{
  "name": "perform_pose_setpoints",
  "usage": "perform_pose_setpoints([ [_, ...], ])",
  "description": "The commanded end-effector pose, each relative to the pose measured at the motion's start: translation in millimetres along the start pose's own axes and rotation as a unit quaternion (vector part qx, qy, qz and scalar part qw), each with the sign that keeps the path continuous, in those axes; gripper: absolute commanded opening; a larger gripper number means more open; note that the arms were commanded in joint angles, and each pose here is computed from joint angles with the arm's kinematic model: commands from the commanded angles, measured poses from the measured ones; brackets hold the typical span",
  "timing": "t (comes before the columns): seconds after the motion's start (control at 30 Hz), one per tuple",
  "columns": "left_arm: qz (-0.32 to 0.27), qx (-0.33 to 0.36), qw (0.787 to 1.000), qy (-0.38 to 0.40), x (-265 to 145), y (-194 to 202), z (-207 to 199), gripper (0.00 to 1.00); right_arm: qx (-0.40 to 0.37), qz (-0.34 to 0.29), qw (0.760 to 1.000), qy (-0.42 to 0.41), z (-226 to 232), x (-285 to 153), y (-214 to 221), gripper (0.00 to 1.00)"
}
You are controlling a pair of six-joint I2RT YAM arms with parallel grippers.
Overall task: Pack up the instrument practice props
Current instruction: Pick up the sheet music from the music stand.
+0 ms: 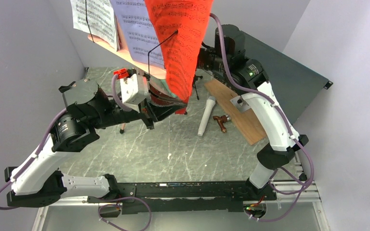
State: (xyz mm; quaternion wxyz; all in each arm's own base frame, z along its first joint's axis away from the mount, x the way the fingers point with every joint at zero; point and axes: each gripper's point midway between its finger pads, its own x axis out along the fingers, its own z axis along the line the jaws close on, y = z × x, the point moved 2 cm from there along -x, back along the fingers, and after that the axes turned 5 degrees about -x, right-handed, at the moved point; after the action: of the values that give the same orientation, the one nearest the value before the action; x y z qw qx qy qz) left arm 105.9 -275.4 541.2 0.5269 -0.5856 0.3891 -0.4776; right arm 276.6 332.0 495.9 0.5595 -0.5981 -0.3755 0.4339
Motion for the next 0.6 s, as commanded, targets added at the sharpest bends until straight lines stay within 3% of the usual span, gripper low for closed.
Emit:
perform_pose_setpoints([
  [0.0, -0.041, -0.019, 0.991, 0.129, -12, -22, -44, 0.0, -0.008, -0.032, 0.999, 0.004, 0, -3, -20, 0.23],
  [0.27, -0.035, -0.056, 0.972, 0.224, -34, -18, -78, 0.0, -0.019, -0.029, 0.999, -0.01, 5, -6, -19, 0.44],
  [0.57, 0.003, -0.105, 0.954, 0.28, -30, -2, -93, 0.0, -0.016, -0.032, 0.999, 0.002, 0, -2, -20, 0.44],
])
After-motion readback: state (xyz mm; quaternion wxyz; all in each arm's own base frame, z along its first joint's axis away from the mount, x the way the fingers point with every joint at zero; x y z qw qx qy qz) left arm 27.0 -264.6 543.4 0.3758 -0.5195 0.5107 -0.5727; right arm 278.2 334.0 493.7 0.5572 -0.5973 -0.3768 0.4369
